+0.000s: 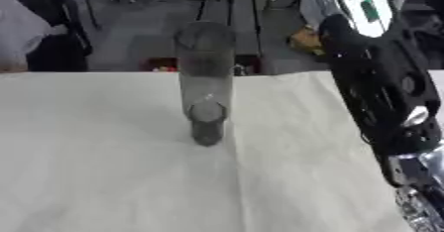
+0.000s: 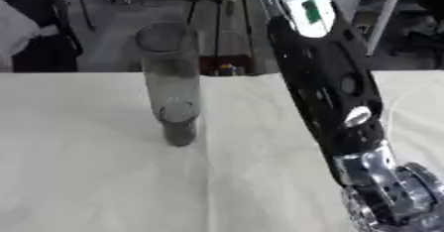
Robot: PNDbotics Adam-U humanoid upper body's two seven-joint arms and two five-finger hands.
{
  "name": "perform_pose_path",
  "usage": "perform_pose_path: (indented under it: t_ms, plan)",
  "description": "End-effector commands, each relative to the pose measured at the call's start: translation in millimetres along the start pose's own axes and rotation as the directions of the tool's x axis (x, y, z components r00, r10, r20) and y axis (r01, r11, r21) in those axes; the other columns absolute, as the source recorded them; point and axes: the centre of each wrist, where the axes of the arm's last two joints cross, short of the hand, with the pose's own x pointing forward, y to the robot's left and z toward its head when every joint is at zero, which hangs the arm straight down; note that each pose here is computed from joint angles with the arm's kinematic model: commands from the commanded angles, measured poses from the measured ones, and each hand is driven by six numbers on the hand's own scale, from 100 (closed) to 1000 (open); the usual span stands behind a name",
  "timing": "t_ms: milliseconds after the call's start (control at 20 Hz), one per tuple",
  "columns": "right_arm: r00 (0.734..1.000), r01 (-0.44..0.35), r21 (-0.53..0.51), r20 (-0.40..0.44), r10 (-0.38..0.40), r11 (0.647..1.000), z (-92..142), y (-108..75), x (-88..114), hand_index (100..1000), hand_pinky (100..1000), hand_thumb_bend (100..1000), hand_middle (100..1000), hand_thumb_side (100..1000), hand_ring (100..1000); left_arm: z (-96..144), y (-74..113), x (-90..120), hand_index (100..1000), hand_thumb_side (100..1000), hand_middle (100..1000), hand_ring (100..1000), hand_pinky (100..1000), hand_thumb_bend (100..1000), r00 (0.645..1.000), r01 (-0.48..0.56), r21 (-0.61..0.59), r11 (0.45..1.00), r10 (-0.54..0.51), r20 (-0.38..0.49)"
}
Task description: Arrange flowers into the vase.
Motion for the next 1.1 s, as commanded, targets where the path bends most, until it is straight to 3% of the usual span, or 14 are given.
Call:
perform_pose_path:
  t_ms: [50, 300, 550, 1100]
  plan:
    - [0.999, 0.03, -0.012, 0.035, -0.03, 0.999, -12.1, 1.7, 15.2, 100, 100, 100, 100, 570, 1000, -6.9, 1.9, 4.9, 819, 1000, 749, 599, 448, 100, 1.0, 0.005, -0.024, 1.0, -0.004, 0.031]
    - [0.994, 0.106, -0.039, 0.029, -0.105, 0.994, -13.6, 7.6, 19.0, 100, 100, 100, 100, 573, 1000, -8.3, 0.7, 5.2, 819, 1000, 749, 599, 449, 100, 0.999, -0.001, -0.028, 1.0, 0.002, 0.036]
    - [0.991, 0.133, -0.048, 0.031, -0.132, 0.99, -12.1, 11.2, 18.1, 100, 100, 100, 100, 574, 1000, -9.2, -0.5, 5.3, 819, 1000, 749, 599, 449, 100, 0.999, -0.008, -0.029, 1.0, 0.009, 0.04]
    - [0.99, 0.139, -0.034, 0.026, -0.138, 0.99, -6.1, 16.2, 9.6, 100, 100, 100, 100, 577, 1000, -9.9, -3.2, 5.4, 818, 1000, 749, 598, 447, 100, 0.999, -0.021, -0.028, 0.999, 0.023, 0.043]
